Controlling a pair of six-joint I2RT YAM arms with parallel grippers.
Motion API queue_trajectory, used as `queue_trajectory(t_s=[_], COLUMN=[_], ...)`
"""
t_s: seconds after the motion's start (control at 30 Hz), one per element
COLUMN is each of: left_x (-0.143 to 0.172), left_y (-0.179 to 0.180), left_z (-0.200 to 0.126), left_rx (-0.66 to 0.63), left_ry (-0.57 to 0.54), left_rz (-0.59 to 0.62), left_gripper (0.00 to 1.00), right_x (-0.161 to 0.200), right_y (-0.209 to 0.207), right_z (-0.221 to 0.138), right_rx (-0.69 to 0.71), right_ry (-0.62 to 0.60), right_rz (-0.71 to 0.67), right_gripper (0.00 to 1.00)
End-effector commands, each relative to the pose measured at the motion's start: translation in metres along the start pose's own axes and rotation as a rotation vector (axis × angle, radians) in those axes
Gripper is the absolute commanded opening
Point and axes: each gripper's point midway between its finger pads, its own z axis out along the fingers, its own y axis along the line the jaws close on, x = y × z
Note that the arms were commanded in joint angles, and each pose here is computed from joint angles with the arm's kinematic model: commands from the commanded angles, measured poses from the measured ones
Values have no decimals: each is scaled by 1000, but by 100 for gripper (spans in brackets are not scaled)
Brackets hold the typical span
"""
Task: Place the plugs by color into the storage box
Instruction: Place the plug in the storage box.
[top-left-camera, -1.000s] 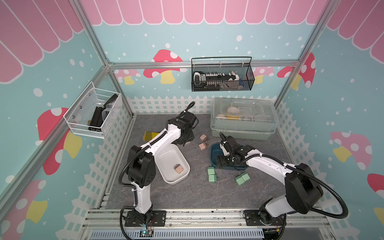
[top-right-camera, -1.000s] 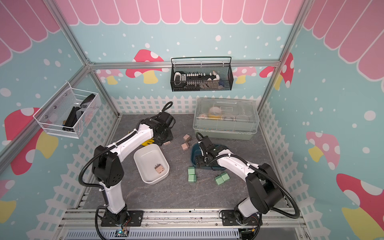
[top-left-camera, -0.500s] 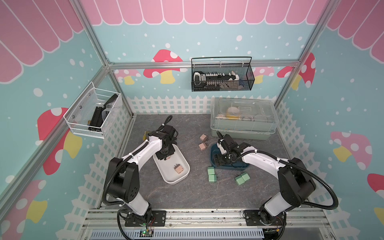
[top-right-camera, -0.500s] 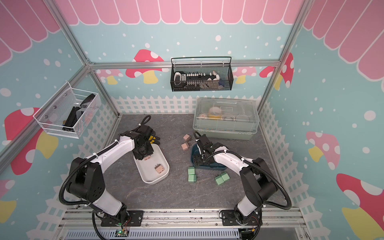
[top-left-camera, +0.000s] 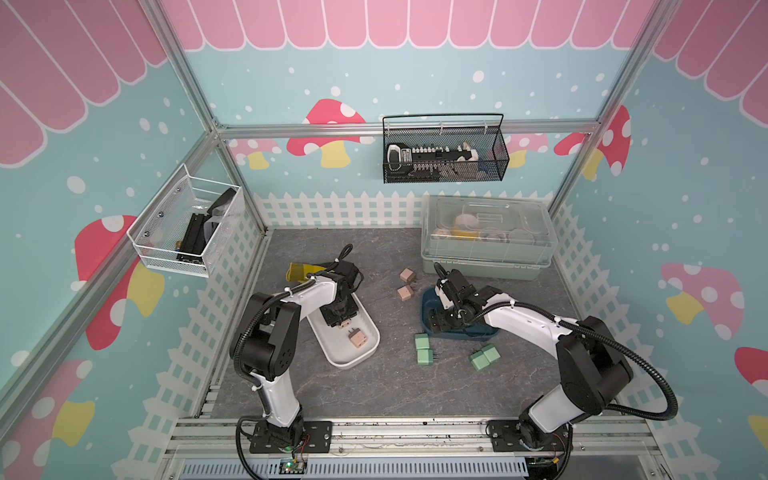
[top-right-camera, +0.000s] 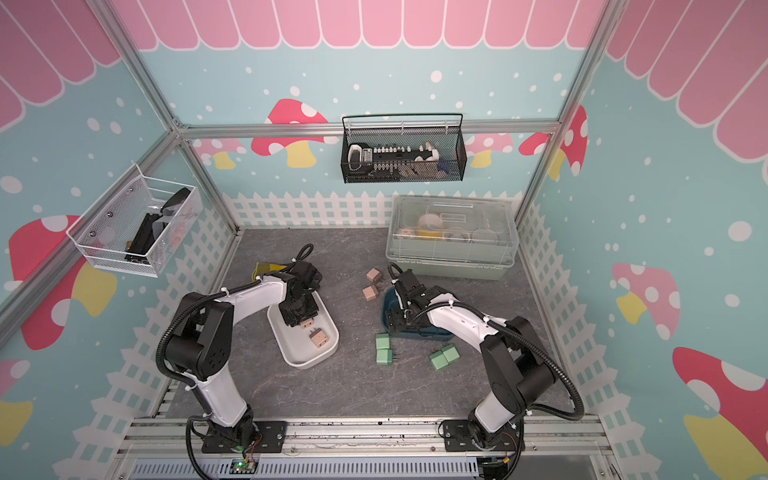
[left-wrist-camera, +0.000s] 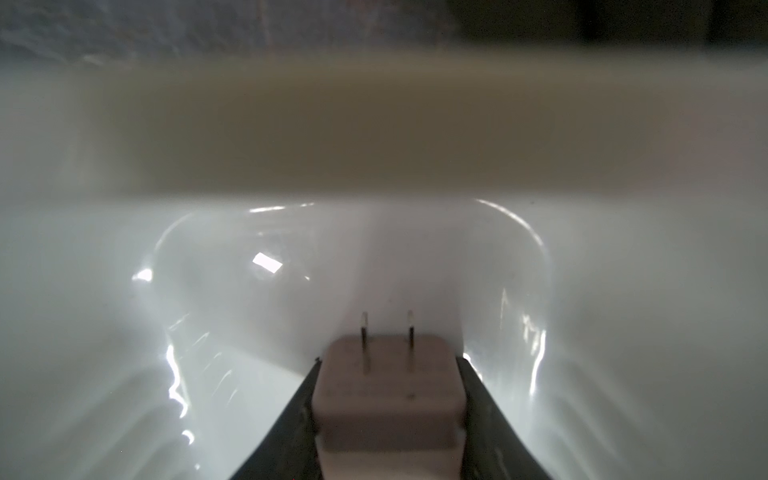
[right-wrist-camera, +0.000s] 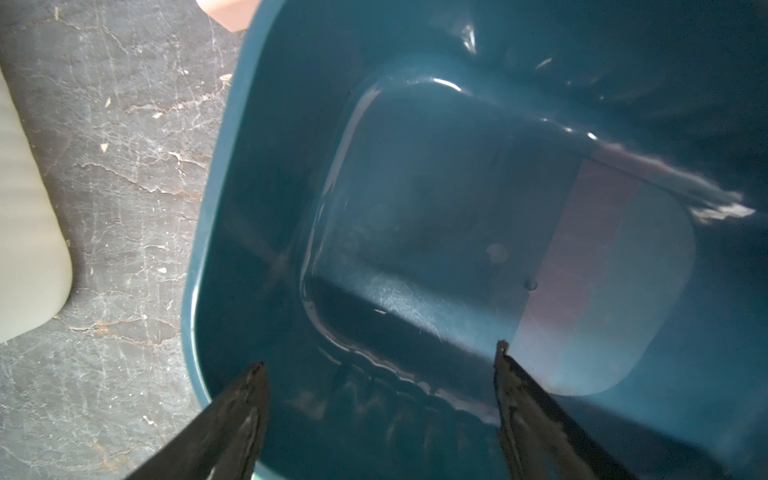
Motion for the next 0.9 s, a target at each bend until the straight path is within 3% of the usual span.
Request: queue_trajectory(t_s=[0.0, 0.13, 0.33, 0.6, 0.87], left_x=[7, 13, 4, -20, -33], left_y=[0, 5, 4, -9, -92], left_z=[21, 20, -10, -67, -98], left_rx=[-2, -5, 14, 55, 191], left_ry=[24, 35, -5, -87, -153], left_rz=[-18, -12, 27, 104, 478], left_gripper=[46, 55, 67, 69, 71], right_x=[5, 6, 3, 0, 1], right_y=[-6, -8, -8, -8, -9], right_z=[-6, -9, -11, -12, -15], right_rx=[15, 23, 24, 28, 34], right_ry=[-6, -15, -23, -30, -38], right_rz=[20, 26, 33, 33, 27], right_gripper=[83, 83, 83, 83, 83])
